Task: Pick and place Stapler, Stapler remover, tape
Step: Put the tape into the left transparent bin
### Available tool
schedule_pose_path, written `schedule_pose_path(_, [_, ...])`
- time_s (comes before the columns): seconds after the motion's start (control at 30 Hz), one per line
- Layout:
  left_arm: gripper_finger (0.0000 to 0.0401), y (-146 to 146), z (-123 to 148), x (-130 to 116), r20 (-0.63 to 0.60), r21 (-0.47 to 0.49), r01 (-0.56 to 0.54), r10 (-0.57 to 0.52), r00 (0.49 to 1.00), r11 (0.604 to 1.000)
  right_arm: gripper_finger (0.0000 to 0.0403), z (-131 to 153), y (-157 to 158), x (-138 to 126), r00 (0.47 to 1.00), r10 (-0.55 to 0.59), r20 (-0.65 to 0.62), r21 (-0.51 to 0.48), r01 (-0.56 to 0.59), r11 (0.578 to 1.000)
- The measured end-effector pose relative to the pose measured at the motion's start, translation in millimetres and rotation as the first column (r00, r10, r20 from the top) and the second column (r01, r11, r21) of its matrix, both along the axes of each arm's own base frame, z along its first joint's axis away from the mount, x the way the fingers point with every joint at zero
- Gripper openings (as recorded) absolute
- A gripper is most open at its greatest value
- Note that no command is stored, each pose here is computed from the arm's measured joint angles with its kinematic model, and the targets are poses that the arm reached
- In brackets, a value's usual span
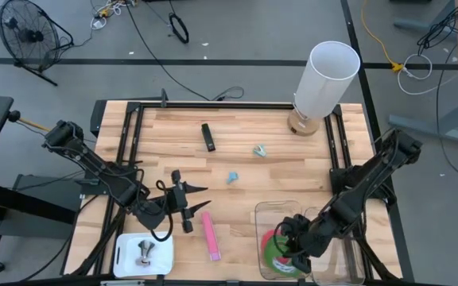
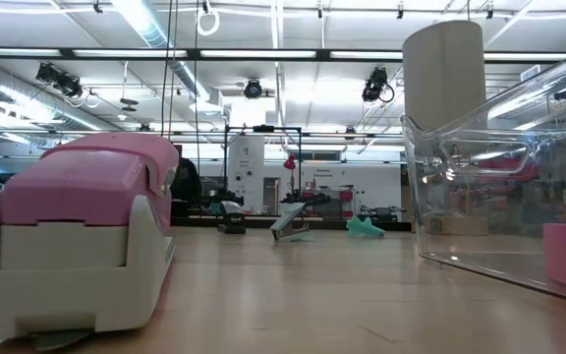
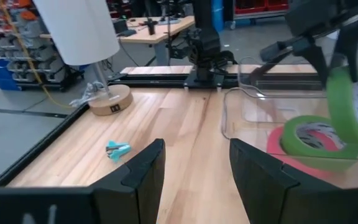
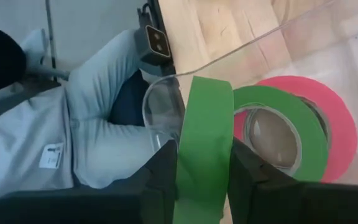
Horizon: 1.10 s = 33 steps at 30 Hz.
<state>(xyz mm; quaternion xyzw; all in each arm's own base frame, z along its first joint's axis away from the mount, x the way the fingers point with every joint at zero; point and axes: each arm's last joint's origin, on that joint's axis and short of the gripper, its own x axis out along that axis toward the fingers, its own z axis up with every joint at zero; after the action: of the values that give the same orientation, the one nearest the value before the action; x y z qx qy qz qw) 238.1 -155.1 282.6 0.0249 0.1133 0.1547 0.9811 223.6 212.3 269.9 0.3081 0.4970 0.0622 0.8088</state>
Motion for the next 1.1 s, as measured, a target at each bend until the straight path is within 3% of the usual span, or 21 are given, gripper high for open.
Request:
schedule_pose_path(0.73, [0.0183, -0.8, -1.2, 0.0, -0.017, -0.005, 0.034, -0.034, 0.999, 0.999, 0.0088, -0.7, 3.6, 4.3, 0.997, 0.01, 0.076, -0.026, -0.008, 1.0])
schedule_pose_path(1.1, [0.0183, -0.8, -1.8, -0.1, -0.02, -0.005, 0.034, -0.034, 0.999, 0.999, 0.0088, -29.2, 0.2, -0.2, 0.999, -0.013, 0.03, 0.018, 0.012, 1.0])
